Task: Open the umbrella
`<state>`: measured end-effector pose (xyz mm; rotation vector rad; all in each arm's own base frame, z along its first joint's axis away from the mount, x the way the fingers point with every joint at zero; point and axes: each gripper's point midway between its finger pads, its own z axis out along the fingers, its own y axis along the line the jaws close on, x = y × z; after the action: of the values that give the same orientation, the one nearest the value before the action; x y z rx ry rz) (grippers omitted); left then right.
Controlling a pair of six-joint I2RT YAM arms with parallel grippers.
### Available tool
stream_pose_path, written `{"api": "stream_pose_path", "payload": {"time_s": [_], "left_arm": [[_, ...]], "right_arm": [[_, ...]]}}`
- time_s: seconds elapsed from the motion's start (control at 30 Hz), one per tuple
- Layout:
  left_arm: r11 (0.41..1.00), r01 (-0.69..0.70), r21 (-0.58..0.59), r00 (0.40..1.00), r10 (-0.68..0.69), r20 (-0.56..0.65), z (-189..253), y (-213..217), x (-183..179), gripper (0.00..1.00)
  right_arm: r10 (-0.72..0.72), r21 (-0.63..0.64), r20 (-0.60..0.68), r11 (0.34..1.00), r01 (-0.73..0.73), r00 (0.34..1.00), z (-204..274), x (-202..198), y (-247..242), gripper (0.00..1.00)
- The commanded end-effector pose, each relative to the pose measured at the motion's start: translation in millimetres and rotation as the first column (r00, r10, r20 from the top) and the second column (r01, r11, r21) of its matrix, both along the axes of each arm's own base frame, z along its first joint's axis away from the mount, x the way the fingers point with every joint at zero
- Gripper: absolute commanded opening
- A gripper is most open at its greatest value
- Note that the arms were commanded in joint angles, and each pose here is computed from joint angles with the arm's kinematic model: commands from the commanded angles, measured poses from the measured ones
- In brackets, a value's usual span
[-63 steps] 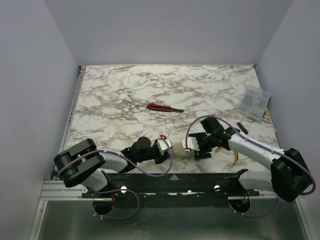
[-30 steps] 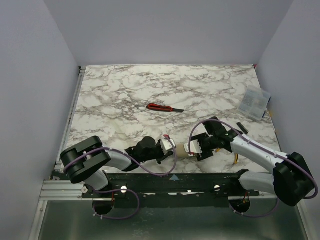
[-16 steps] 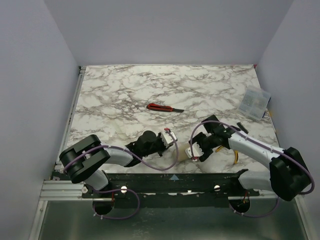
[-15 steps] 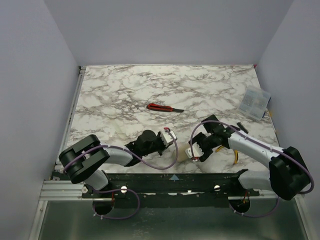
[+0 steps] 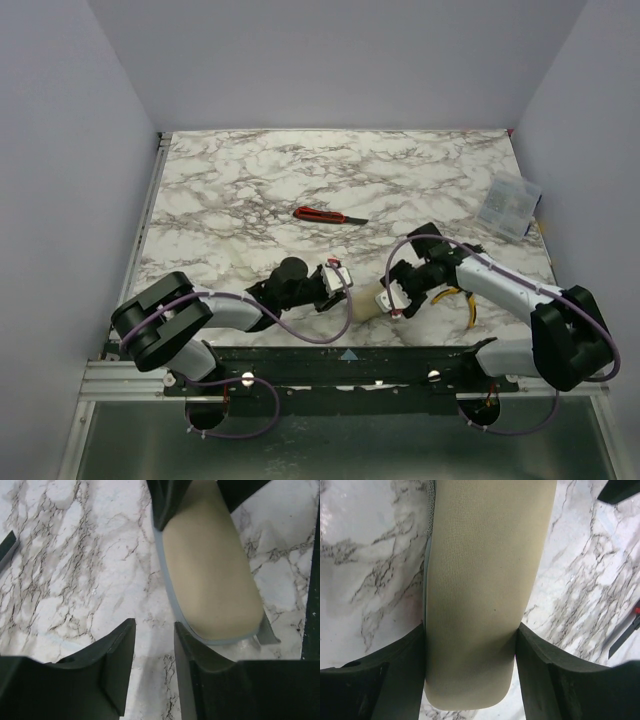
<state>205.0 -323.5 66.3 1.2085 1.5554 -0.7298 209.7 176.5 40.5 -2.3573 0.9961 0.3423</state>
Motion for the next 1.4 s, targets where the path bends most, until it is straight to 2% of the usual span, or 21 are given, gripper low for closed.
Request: {"api": "stream_pose_path", "payload": {"time_s": [0.0, 0.03, 0.07, 0.17, 0.3, 0.43, 0.57, 0.7, 0.83, 1.0, 1.13, 1.23, 1.37], "left_arm": [[0.983, 0.183, -0.004, 0.983, -0.183, 0.0, 1.2, -3.1, -31.5, 0.4], [0.98, 0.197, -0.005, 0.98, -0.197, -0.006, 0.1, -4.0, -34.0, 0.4], [0.979, 0.203, -0.006, 0.979, -0.203, -0.018, -0.5, -6.2, -34.3, 0.38], [0.975, 0.223, -0.007, 0.974, -0.223, -0.043, -3.4, -11.1, -36.2, 0.35], [0.968, 0.25, -0.013, 0.967, -0.25, -0.053, -5.7, -18.4, -38.2, 0.35], [0.954, 0.299, -0.016, 0.954, -0.299, -0.02, -3.9, -27.1, -43.4, 0.33], [0.94, 0.342, -0.02, 0.94, -0.342, 0.005, -1.8, -38.5, -46.9, 0.32], [0.938, 0.346, -0.032, 0.938, -0.345, 0.009, 0.7, -53.8, -42.4, 0.32], [0.935, 0.352, -0.039, 0.936, -0.352, 0.007, 2.5, -66.5, -41.1, 0.33], [0.947, 0.319, -0.049, 0.948, -0.319, 0.01, 6.2, -59.1, -41.7, 0.34], [0.981, 0.19, -0.029, 0.981, -0.19, -0.023, -2.3, -41.9, -31.1, 0.39], [0.995, 0.097, -0.013, 0.994, -0.098, -0.05, -8.7, -32.5, -22.7, 0.4], [0.998, 0.06, 0.002, 0.997, -0.06, -0.056, -14.2, -26.0, -20.1, 0.44]], "right_arm": [[0.083, 0.018, 0.023, 0.996, -0.084, 0.996, 0.5, -5.1, -5.9, 0.59], [0.074, 0.029, 0.023, 0.997, -0.075, 0.997, 2.4, -2.0, -3.0, 0.7], [0.051, 0.05, 0.027, 0.997, -0.052, 0.998, 7.7, 4.2, 1.6, 0.77], [-0.076, 0.112, 0.023, 0.991, 0.073, 0.997, 29.9, 26.2, 12.6, 0.89], [-0.263, 0.155, -0.003, 0.953, 0.261, 0.965, 61.1, 38.4, 9.5, 0.93], [-0.465, 0.115, -0.083, 0.874, 0.472, 0.881, 76.4, 26.7, -13.3, 0.94], [-0.685, 0.002, -0.164, 0.719, 0.695, 0.709, 75.1, 13.2, -47.1, 0.93], [-0.858, -0.078, -0.285, 0.465, 0.882, 0.427, 82.9, 16.0, -59.0, 0.93], [-0.896, -0.19, -0.417, 0.252, 0.949, 0.154, 94.1, 26.4, -50.1, 0.93], [-0.866, -0.361, -0.488, 0.082, 0.929, -0.113, 91.5, 43.3, -35.8, 0.93], [-0.835, -0.472, -0.491, 0.012, 0.882, -0.251, 84.5, 58.4, -28.6, 0.94], [-0.831, -0.509, -0.467, -0.027, 0.86, -0.302, 71.2, 60.3, -32.5, 0.97], [-0.806, -0.62, -0.458, -0.013, 0.784, -0.375, 52.7, 39.6, -26.1, 0.97]]}}
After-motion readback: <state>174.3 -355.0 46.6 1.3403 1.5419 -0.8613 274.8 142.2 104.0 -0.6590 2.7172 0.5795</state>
